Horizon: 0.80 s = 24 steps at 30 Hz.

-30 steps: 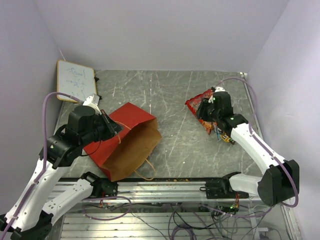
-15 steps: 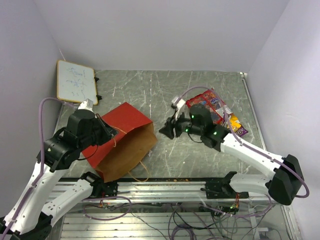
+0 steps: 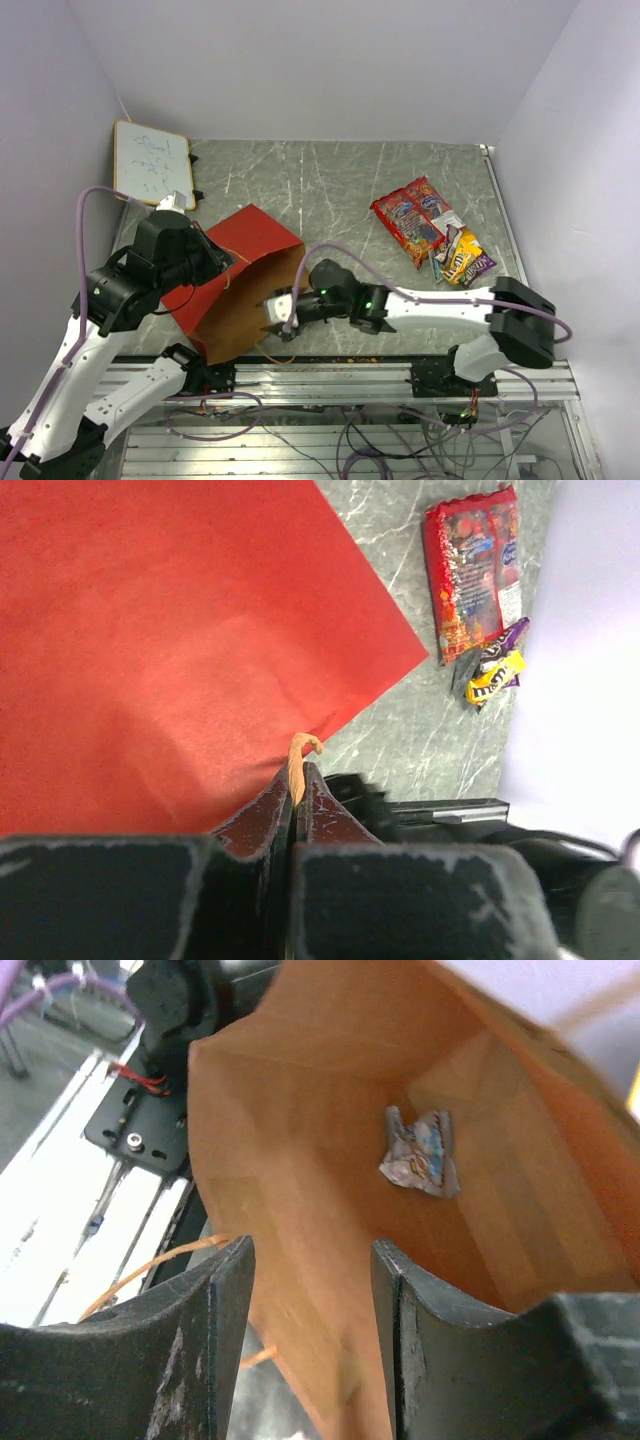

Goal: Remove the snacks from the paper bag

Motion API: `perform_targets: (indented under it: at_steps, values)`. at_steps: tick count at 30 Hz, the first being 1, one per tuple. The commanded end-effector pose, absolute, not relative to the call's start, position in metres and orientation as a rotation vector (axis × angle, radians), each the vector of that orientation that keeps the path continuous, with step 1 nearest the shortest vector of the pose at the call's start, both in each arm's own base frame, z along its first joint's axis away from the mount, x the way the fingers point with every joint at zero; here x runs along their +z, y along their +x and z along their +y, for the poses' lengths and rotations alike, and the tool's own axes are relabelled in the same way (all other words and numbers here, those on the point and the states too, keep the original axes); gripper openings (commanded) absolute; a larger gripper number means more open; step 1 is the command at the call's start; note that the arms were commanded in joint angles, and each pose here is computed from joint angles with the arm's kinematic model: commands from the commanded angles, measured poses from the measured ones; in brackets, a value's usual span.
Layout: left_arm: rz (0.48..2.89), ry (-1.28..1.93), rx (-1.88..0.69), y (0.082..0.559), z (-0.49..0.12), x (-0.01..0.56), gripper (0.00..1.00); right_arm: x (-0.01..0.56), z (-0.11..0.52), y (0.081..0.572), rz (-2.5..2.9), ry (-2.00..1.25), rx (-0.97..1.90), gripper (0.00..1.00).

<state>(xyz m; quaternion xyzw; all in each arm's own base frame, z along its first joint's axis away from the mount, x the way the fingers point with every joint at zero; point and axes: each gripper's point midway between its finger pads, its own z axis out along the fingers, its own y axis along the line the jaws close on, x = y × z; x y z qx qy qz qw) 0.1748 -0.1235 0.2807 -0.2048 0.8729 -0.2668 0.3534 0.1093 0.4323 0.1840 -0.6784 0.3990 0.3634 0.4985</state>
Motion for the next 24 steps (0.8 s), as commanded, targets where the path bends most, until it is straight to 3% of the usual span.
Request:
perform_targets:
  at_steps: [1, 12, 24]
  values:
    - [2.175, -0.466, -0.725, 0.189, -0.131, 0.312, 0.07, 0.192, 0.471, 0.114, 0.647, -1.697, 0.691, 0.50]
    - [2.137, -0.338, -0.767, 0.192, -0.140, 0.333, 0.07, 0.145, 0.544, 0.151, 0.650, -1.734, 0.594, 0.54]
    - [2.067, -0.190, -0.859, 0.176, -0.146, 0.355, 0.07, 0.101, 0.574, 0.174, 0.698, -1.700, 0.586, 0.60]
